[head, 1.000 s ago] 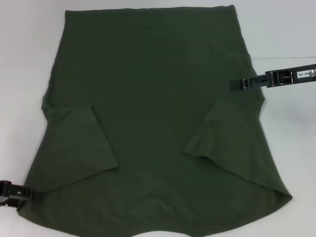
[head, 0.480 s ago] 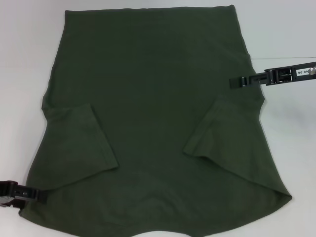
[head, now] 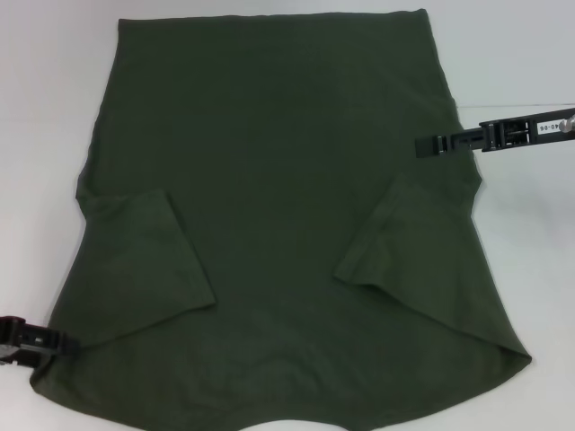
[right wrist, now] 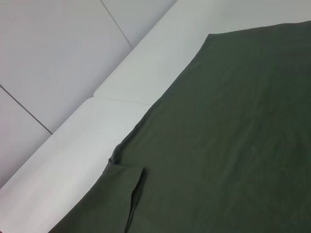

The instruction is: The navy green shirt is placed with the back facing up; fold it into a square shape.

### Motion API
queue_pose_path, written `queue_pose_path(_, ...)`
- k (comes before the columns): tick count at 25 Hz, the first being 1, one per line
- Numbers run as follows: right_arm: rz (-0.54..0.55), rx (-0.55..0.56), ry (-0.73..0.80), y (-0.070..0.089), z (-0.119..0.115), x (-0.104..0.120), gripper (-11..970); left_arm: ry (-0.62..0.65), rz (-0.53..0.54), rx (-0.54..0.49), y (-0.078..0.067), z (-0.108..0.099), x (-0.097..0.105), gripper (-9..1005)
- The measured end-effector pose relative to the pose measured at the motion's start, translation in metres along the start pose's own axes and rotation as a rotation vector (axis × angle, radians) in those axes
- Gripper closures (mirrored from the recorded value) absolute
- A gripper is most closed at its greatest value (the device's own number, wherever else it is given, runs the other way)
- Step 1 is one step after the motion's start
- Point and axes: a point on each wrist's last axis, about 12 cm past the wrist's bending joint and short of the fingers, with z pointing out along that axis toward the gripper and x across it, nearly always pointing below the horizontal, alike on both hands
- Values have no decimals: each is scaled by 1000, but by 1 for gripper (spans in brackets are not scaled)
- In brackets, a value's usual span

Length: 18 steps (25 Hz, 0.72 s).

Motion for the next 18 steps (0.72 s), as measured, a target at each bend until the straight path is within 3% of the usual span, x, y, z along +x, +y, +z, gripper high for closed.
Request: queue_pose_path(18,-3,8,-1,0,2,-1,120,2,-26,-35,7,-6,3,147)
